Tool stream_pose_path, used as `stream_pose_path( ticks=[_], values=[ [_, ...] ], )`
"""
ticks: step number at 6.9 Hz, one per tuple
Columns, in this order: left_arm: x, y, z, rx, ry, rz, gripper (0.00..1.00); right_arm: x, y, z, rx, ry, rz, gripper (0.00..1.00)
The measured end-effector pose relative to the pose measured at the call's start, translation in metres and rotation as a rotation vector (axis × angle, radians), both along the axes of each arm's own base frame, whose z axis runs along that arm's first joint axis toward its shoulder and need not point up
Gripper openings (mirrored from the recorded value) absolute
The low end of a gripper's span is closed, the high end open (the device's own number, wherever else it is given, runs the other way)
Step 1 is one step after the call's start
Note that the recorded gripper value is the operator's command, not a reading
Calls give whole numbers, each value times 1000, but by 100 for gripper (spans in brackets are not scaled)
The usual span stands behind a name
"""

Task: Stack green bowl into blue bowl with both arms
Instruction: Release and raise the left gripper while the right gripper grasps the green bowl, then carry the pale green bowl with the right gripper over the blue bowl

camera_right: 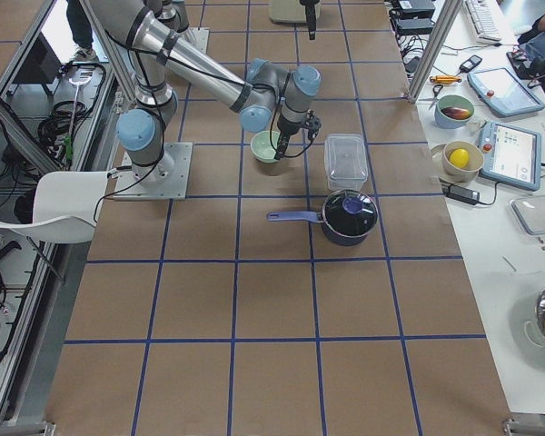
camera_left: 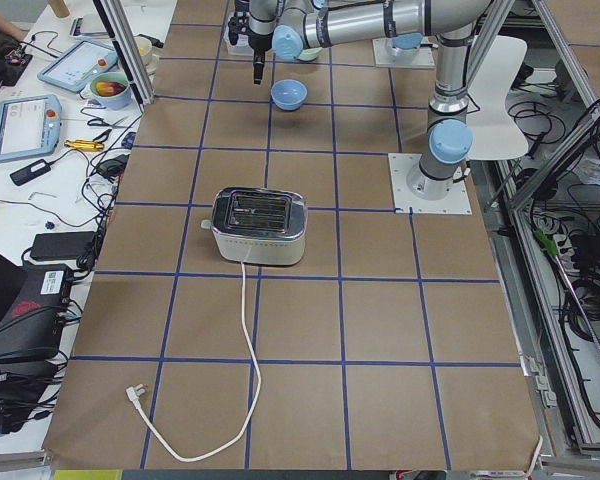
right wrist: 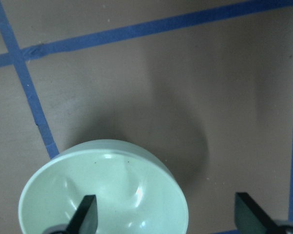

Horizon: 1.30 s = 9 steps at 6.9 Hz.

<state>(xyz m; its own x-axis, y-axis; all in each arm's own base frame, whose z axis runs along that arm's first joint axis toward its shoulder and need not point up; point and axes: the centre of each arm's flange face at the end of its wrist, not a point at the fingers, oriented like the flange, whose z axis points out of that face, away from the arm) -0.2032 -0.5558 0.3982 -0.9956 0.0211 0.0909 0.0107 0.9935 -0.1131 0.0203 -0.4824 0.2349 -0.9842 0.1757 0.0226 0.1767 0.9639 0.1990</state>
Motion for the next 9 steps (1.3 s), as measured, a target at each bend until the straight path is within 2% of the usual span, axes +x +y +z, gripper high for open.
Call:
stream_pose_path(
  ticks=[1, 3, 4, 7, 9],
  values=[
    [46, 16, 35, 49, -12, -17, 100, 2, 12, -18, -19, -1, 31, 0],
    [74, 55, 95, 86, -26, -31, 100, -1, 25, -34, -32, -6, 77, 0],
    [78, 58, 100, 109, -46, -30, 100, -4, 25, -32, -41, -7, 86, 0],
    [85, 55, 117, 95, -79, -12, 100, -7, 3, 1, -99, -20, 80, 0],
    [87, 58, 122, 95, -97, -9, 100, 10, -30, 52, -139, -132, 44, 0]
  ],
)
